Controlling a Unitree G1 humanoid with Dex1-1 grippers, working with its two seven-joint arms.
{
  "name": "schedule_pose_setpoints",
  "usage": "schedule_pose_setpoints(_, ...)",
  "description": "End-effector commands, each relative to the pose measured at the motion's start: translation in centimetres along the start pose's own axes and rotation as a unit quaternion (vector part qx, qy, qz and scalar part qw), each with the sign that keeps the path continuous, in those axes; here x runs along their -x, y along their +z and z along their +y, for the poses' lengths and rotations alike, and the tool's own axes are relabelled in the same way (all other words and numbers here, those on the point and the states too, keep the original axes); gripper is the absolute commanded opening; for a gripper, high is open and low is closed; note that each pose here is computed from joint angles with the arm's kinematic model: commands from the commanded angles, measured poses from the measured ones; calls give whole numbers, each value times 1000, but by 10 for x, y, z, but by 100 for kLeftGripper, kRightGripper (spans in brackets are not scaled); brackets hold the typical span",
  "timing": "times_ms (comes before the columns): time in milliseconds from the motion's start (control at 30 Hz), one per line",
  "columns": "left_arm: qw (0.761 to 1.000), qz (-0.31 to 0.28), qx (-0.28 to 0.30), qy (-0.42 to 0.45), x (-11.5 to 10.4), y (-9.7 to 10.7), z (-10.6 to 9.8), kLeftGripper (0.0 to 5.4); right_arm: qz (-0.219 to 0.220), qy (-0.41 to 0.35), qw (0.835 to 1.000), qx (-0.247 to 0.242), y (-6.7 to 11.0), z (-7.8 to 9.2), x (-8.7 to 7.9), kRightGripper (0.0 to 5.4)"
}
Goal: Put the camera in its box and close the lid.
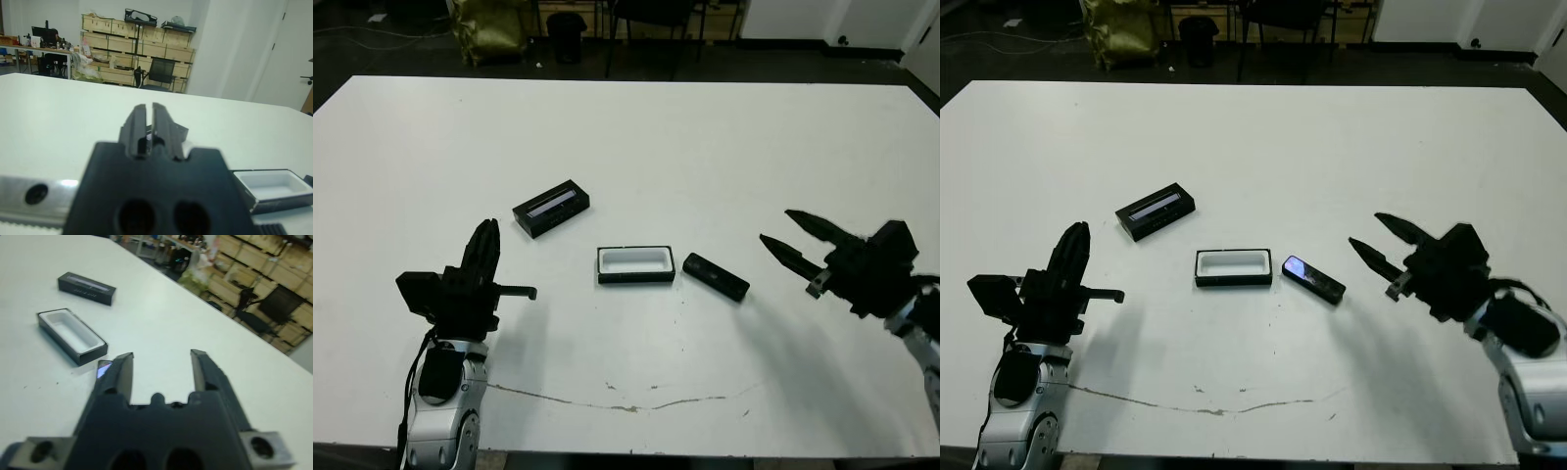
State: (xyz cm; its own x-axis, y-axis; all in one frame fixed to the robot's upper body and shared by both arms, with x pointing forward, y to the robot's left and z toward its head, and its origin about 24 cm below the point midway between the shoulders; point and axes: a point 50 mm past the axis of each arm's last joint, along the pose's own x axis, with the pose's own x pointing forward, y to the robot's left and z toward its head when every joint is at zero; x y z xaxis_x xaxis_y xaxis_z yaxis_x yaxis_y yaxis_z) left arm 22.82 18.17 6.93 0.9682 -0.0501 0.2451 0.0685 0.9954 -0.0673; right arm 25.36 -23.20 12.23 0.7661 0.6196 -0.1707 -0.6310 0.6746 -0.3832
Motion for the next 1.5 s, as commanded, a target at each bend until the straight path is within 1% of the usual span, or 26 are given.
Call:
schedule_pose_setpoints(33,1000,16,-2,5,3,-4,3,0,25,23,999,-4,-7,0,-4,321)
schedule_pose_setpoints(233,1000,19,-5,10,4,-5,4,0,44,39,998,6,-13,4,-10,453)
schedule_pose_setpoints(300,1000,21,-3,10,5,-5,3,0,52,41,998,3,-14,6,-11,499)
schedule_pose_setpoints(367,1000,21,-2,10,5,-5,3,0,57,48,997,-10,-18,9,-12,539)
schedule_pose_setpoints(467,1000,23,-3,9,5,-5,3,0,67,62,995,-30,-22,13,-13,539)
schedule_pose_setpoints(600,1000,19,-9,6,5,-5,3,0,79,80,993,-28,-24,18,-15,539)
schedule_pose_setpoints(700,1000,22,-5,6,5,-6,3,0,87,89,991,-41,-25,22,-16,539)
schedule_pose_setpoints(833,1000,23,-10,5,5,-6,3,0,85,100,990,-47,-27,24,-17,539)
schedule_pose_setpoints(1000,1000,24,-7,5,6,-6,2,0,91,114,989,-38,-26,23,-16,539)
schedule_pose_setpoints(1067,1000,26,-2,6,6,-6,2,0,107,118,987,-27,-21,21,-16,539)
schedule_pose_setpoints(1233,1000,30,-3,4,6,-6,1,0,120,129,984,-13,-12,19,-16,539)
schedule_pose_setpoints(1500,1000,29,-8,6,6,-6,1,0,133,135,982,-2,-10,16,-20,539)
